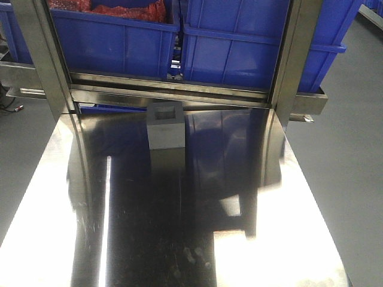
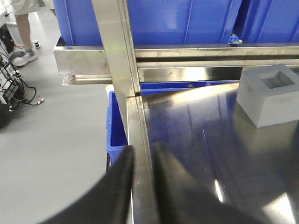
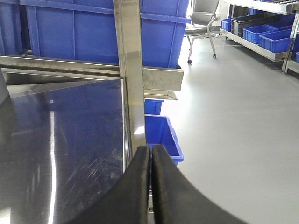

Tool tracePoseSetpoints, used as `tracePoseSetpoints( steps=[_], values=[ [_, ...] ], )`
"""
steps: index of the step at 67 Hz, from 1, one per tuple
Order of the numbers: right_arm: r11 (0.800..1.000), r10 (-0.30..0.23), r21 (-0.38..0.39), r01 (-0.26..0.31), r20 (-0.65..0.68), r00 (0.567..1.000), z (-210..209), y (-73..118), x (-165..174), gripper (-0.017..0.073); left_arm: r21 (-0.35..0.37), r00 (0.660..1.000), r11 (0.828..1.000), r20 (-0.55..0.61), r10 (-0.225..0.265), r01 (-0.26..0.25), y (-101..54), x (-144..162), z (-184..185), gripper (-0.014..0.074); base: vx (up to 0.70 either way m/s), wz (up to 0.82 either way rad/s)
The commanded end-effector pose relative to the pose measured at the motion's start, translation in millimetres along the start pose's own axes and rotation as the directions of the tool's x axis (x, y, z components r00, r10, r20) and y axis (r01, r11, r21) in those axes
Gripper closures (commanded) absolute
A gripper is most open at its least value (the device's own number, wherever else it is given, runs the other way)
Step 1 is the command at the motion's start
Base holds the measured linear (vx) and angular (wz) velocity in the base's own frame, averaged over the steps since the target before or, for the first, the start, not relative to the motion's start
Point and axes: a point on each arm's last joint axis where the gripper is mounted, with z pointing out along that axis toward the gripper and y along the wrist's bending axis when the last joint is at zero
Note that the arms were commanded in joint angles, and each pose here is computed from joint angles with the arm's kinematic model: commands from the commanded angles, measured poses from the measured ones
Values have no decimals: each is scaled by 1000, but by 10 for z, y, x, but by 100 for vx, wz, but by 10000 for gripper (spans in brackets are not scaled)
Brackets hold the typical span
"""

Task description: Sort gray base to blue bin

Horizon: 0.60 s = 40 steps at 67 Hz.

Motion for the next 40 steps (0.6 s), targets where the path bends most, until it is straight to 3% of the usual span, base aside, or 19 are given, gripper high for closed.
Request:
tracePoseSetpoints(
  steps=[1, 9, 15, 24, 28, 31, 40],
  values=[
    [1000, -18, 3, 17, 71, 997, 1, -1, -64, 564, 0, 992, 1000, 128, -8, 8, 3, -205, -56, 228, 0, 0],
    [1000, -18, 3, 17, 71, 997, 1, -1, -64, 564, -1, 990, 1000, 138, -8, 9, 4, -214, -58, -25, 0, 0],
    [1000, -18, 3, 17, 71, 997, 1, -1, -64, 564, -1, 990, 1000, 138, -8, 9, 4, -214, -58, -141, 0, 0],
    [1000, -18, 3, 17, 71, 997, 1, -1, -64, 564, 1, 990, 1000, 138, -16, 16, 3, -214, -58, -125, 0, 0],
    [1000, -18, 3, 17, 71, 997, 1, -1, -64, 564, 20, 988, 996, 124, -92, 91, -6, -205, -57, -108, 0, 0],
    [1000, -18, 3, 17, 71, 997, 1, -1, -64, 564, 29, 986, 994, 126, -110, 107, -13, -220, -63, -99, 0, 0],
    [1000, -18, 3, 17, 71, 997, 1, -1, -64, 564, 54, 995, 998, 91, -37, 33, -64, -345, 10, -84, 0, 0]
  ],
)
